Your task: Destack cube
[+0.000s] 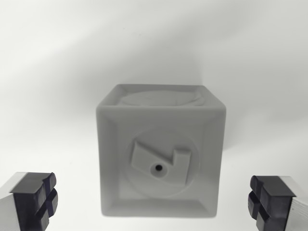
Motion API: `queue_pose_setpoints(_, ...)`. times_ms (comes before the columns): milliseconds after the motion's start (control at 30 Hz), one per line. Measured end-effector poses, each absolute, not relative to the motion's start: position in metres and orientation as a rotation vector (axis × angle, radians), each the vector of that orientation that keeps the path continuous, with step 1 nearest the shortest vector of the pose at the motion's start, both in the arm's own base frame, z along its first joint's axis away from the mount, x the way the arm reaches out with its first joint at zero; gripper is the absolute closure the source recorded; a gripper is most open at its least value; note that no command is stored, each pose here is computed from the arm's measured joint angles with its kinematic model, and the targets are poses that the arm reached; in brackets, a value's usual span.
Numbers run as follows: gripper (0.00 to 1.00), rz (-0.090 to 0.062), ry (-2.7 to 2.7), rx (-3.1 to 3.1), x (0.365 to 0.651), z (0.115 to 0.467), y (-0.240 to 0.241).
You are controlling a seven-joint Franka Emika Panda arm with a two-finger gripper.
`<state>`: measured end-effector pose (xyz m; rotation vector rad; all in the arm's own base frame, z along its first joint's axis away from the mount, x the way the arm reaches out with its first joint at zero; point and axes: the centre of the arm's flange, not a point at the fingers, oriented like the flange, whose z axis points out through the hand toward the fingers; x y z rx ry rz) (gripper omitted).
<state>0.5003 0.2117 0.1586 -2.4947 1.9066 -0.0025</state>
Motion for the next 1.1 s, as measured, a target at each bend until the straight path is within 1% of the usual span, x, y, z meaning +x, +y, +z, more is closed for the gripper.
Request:
queue_pose_setpoints(467,0.00,-0.001,1.906,-2.493,0.500,0.208,0.212)
queue_pose_setpoints(1100,0.00,0.000,1.906,-2.491,0.499,0.294,0.211)
